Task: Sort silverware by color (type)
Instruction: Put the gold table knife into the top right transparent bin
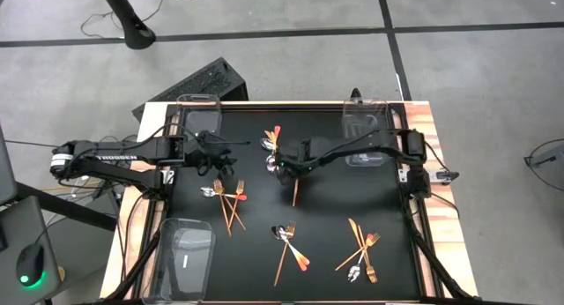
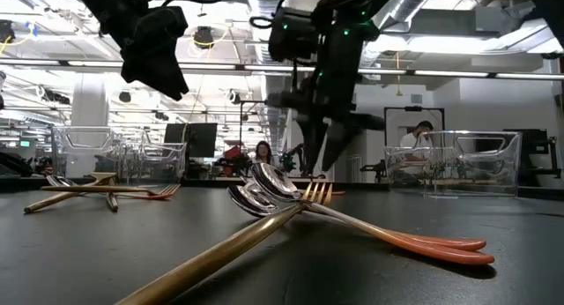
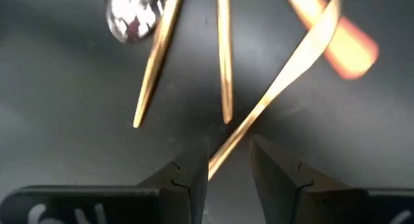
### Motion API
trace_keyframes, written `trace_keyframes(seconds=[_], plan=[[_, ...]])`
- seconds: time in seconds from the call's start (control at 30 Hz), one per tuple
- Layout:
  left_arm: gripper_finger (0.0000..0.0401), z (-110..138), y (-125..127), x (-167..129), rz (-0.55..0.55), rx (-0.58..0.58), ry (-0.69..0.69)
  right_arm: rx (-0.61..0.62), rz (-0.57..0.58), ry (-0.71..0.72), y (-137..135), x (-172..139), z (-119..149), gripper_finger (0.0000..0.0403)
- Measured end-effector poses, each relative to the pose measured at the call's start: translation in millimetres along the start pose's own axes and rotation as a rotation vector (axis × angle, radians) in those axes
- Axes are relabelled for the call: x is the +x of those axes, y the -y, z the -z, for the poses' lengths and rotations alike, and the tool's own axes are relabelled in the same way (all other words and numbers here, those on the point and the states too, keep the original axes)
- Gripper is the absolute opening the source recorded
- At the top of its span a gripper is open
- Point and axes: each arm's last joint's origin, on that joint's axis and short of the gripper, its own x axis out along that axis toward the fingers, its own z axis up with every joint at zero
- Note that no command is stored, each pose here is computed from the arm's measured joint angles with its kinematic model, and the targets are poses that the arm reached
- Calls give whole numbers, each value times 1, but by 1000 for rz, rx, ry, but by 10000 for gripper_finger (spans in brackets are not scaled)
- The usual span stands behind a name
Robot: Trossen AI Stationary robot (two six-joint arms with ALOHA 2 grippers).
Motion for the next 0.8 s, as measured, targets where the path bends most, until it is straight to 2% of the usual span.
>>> trace_keyframes(seconds=[0.3, 0.57, 0.67, 0.8], plan=[[171, 0, 0, 0, -15, 60, 7, 108, 62, -15, -4, 28, 9, 137], [171, 1, 0, 0, 11, 56, -10, 99, 98, -25, -1, 33, 9, 133], [171, 1, 1, 0, 14, 59, -13, 79, 120, -37, 1, 33, 10, 115], [171, 1, 1, 0, 15, 62, -14, 44, 163, -91, 8, 32, 10, 71]])
